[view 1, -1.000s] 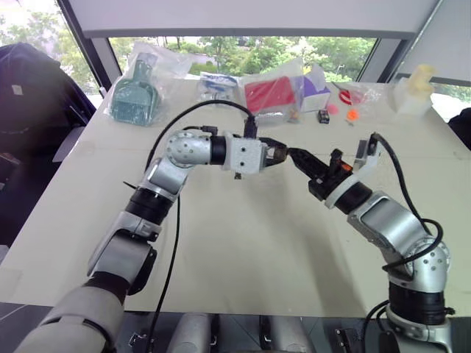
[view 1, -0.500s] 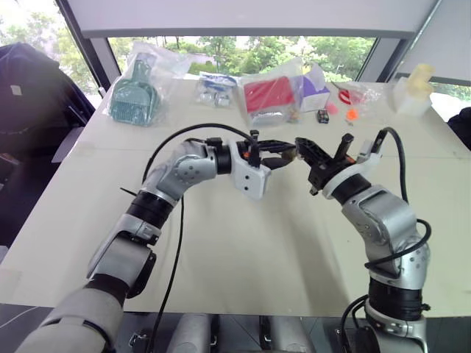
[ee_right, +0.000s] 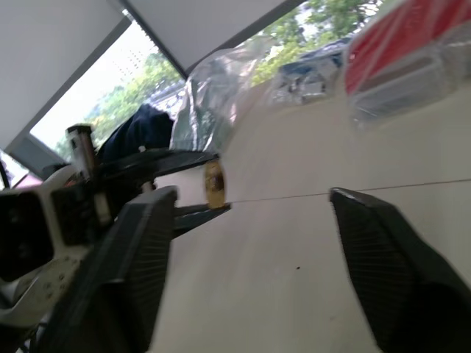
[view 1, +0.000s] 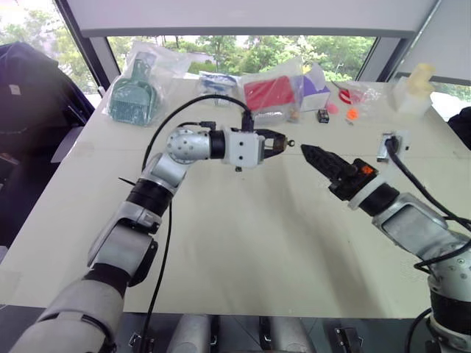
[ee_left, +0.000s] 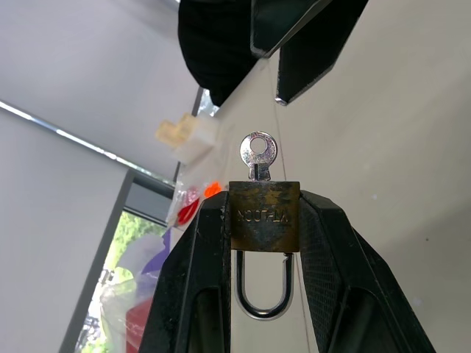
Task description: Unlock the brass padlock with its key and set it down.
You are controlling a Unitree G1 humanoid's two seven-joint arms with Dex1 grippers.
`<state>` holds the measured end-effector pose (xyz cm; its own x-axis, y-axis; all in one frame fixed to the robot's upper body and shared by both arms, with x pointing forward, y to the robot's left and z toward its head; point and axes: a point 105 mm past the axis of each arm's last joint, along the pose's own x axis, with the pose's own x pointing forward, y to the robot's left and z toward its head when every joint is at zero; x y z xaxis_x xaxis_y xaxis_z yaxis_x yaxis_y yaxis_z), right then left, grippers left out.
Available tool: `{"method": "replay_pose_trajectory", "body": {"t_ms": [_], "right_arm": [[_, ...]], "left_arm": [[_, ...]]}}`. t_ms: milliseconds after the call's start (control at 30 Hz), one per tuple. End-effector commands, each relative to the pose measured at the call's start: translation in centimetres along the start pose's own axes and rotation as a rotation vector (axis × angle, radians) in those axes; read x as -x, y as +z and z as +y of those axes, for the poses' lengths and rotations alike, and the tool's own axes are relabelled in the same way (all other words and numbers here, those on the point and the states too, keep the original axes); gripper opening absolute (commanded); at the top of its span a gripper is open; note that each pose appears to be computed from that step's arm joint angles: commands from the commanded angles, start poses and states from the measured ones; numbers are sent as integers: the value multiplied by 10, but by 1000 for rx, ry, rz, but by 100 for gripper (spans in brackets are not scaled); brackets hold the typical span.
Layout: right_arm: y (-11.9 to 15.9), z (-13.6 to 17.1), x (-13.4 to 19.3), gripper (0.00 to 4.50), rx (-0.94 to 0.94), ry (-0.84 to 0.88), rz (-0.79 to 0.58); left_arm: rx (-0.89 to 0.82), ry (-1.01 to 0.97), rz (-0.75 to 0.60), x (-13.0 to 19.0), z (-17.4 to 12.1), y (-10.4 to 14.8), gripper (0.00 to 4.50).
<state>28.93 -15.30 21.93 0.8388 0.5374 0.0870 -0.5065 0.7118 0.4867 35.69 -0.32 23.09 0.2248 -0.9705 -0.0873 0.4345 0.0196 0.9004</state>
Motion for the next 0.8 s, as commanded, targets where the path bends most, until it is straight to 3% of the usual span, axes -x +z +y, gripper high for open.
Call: {"method": "replay_pose_trajectory", "body": {"t_ms": [33,500,600,800], "right_arm": [[2,8,-2,440,41,33,-9],[2,16,-12,440,-20,67,-45],[0,16,-13,353,-23,66,-41],[-4,18,-14,56,-42,74,-28]], "left_arm": [[-75,64,-38,4,15,12,70],[-111,42,-98,0,0,26,70],[-112,46,-102,0,0,27,70],[-114,48,-101,0,0,27,70]]}}
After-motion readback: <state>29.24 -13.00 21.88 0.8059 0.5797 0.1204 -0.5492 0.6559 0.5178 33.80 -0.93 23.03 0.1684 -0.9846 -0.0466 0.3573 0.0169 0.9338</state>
